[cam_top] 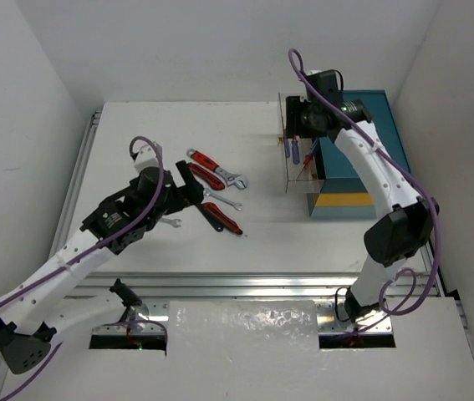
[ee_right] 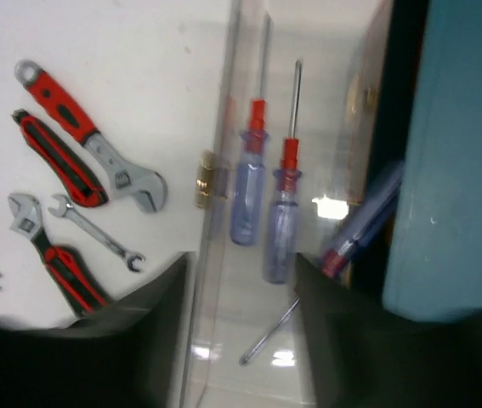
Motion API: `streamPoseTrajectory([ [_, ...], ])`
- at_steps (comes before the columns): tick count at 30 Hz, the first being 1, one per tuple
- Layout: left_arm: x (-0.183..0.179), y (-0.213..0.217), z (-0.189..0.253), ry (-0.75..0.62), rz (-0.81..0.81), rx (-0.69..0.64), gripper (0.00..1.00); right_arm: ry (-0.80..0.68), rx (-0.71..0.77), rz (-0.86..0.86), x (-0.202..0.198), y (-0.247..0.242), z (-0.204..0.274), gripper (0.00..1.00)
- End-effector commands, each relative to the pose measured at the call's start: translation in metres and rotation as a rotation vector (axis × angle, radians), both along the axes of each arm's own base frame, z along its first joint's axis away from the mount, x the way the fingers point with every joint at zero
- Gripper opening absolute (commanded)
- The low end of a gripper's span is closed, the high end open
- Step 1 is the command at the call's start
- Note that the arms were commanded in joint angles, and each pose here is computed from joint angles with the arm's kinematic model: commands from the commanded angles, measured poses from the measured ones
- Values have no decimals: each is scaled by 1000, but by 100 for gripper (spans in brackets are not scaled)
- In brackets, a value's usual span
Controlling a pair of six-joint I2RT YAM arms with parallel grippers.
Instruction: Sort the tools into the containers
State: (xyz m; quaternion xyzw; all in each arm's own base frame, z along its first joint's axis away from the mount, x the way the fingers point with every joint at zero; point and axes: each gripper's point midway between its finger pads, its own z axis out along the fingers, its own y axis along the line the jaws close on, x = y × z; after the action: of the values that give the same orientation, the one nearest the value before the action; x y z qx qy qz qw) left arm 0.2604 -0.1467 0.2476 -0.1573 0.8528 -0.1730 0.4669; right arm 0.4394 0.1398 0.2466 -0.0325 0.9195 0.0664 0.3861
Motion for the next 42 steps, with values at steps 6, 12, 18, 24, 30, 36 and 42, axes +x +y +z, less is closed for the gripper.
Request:
streamPoseTrajectory([
  [6, -36, 45, -10, -45, 3, 109, 100, -132, -145, 197, 9, 96, 28, 2],
  [12, -41, 37, -9, -82, -58, 71, 100, -134, -344, 85, 51, 88, -14, 0],
  [18, -42, 39, -9, -96, -52, 58, 100, -177, -557, -44, 79, 47, -19, 0],
  [24, -44, 40, -5, -119, -52, 42, 100, -93, -612, -134, 80, -10, -39, 0],
  [30, -43, 38, -7, -112, -61, 43, 100, -66, -655, -230, 78, -61, -38, 0],
  [36, -42, 44, -10, -98, -19, 54, 100, -64, -751, -265, 80, -87, -30, 0],
  [42, -41, 45, -11, -95, -2, 50, 100, -61, -807, -311, 79, -102, -29, 0],
])
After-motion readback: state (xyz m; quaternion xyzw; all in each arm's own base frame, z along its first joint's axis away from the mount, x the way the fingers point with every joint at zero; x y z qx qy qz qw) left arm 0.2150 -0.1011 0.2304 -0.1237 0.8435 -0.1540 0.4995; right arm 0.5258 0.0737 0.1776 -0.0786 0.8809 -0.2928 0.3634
